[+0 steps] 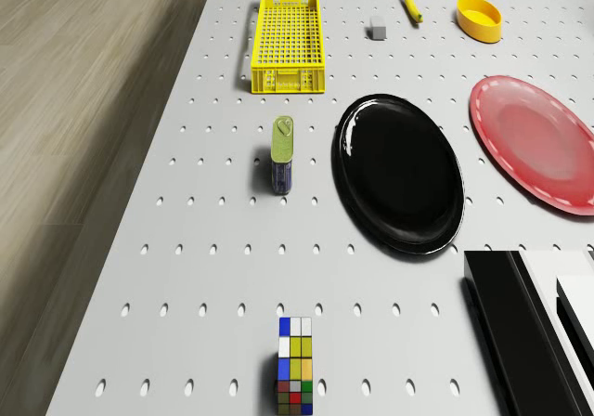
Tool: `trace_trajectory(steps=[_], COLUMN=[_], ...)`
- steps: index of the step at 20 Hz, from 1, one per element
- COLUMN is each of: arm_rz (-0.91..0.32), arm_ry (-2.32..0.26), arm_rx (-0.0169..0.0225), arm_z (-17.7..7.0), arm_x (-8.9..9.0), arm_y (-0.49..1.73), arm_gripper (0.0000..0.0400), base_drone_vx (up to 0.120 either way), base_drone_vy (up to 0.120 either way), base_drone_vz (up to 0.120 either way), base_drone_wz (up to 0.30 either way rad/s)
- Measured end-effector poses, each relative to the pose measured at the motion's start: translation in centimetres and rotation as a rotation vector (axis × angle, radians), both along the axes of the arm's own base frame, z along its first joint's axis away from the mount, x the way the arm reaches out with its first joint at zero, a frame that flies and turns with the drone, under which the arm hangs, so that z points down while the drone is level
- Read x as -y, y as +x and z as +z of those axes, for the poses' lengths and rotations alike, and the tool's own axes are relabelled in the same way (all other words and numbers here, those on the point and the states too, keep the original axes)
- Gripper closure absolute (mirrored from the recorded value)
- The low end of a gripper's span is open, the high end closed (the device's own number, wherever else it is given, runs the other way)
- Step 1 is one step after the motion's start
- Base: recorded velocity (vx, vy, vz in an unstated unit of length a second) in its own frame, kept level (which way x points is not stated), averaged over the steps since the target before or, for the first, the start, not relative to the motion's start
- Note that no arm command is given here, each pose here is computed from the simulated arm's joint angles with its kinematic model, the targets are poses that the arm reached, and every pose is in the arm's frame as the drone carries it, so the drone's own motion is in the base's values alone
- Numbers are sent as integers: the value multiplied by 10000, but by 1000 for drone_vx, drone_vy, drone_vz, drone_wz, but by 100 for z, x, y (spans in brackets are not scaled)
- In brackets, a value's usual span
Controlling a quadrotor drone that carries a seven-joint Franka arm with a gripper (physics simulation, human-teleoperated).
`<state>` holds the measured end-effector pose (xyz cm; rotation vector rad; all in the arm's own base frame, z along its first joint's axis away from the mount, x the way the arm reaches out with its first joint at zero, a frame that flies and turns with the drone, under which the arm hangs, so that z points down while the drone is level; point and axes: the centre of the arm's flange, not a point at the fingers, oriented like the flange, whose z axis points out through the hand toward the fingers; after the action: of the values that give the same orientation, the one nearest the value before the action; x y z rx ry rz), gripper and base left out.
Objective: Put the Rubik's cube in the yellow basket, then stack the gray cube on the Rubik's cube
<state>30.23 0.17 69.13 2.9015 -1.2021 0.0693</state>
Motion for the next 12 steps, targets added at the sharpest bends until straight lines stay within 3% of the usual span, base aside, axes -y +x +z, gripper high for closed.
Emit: trace_trajectory(steps=[12], arm_rz=[-28], arm_ry=[-1127], arm_rx=[90], arm_z=[-9], arm_x=[-112], arm_y=[-9], arm_gripper=[0], base_drone_vx=[120], base_drone_vy=[0], base_drone_vz=[0], base_drone_wz=[0])
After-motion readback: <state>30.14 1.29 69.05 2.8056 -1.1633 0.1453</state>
